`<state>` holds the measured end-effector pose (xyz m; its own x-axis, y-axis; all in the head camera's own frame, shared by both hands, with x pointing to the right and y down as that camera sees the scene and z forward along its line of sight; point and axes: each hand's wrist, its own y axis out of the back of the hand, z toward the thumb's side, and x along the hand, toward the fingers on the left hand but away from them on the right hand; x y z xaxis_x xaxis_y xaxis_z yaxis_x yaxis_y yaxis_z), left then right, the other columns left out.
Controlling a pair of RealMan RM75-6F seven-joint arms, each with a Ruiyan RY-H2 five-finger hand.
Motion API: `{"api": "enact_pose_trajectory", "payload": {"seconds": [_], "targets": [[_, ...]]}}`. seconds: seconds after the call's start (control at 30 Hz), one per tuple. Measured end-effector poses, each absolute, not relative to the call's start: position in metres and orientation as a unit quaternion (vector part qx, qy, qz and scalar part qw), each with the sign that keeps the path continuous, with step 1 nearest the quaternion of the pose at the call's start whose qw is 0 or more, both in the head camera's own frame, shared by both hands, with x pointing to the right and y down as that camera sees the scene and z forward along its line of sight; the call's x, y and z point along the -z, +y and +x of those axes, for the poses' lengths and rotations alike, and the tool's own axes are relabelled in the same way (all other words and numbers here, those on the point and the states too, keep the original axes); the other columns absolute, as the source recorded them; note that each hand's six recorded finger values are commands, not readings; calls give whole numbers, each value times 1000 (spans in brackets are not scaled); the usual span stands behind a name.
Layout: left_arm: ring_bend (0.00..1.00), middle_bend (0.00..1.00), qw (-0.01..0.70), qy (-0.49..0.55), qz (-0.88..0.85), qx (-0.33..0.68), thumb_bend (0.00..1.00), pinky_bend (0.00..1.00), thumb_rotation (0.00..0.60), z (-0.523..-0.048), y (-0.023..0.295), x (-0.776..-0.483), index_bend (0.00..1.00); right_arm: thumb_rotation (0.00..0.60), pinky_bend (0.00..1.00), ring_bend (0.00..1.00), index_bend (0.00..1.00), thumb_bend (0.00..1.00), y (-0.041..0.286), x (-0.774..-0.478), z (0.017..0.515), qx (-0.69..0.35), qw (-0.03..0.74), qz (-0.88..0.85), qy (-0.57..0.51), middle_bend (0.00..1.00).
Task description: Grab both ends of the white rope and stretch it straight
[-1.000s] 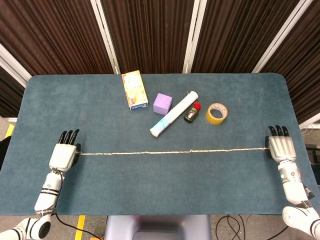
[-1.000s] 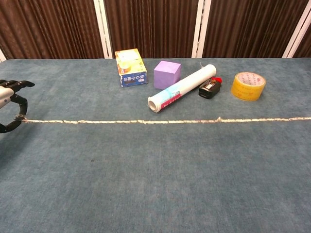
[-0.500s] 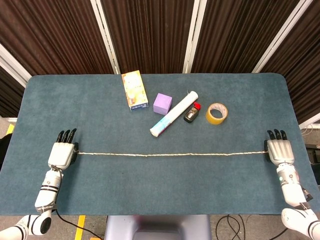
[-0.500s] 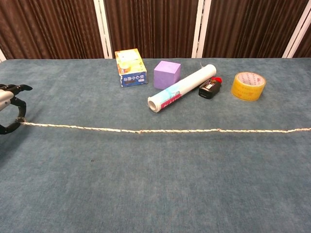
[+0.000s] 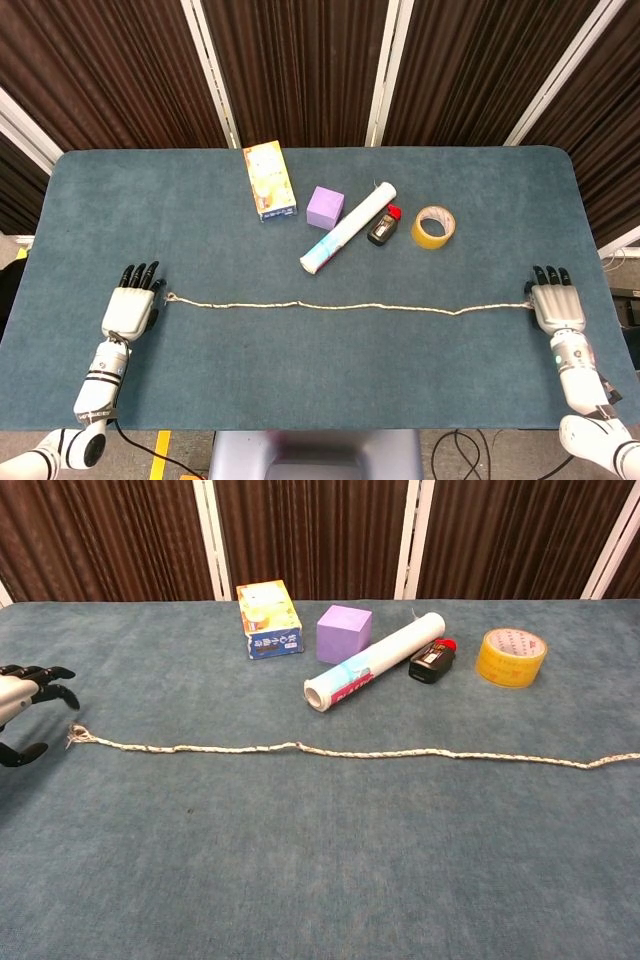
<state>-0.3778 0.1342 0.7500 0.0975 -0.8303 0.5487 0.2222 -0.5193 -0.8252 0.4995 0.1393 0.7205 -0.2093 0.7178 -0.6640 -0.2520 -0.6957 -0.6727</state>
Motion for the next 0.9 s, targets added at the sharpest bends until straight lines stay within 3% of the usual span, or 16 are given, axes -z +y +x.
{"api": "enact_pose_trajectory", "payload": {"seconds": [0.3,0.5,0.73,0.9], "targets": [[0,0,417,252,-603,631,417,86,600,-390,130,-735,0,600,0,0,0,541,142,-715,503,-765,308,-531,-195,0],[0,0,414,286,-608,614,416,89,600,-400,130,-706,0,600,0,0,0,504,141,-693,493,-745,312,-543,-230,0],[0,0,402,352,-645,546,409,135,600,-414,150,-643,0,600,0,0,0,468,160,-628,479,-703,342,-549,-296,0],[0,0,400,394,-635,530,404,92,600,-438,190,-607,0,600,0,0,0,449,204,-580,482,-698,353,-531,-326,0]]}}
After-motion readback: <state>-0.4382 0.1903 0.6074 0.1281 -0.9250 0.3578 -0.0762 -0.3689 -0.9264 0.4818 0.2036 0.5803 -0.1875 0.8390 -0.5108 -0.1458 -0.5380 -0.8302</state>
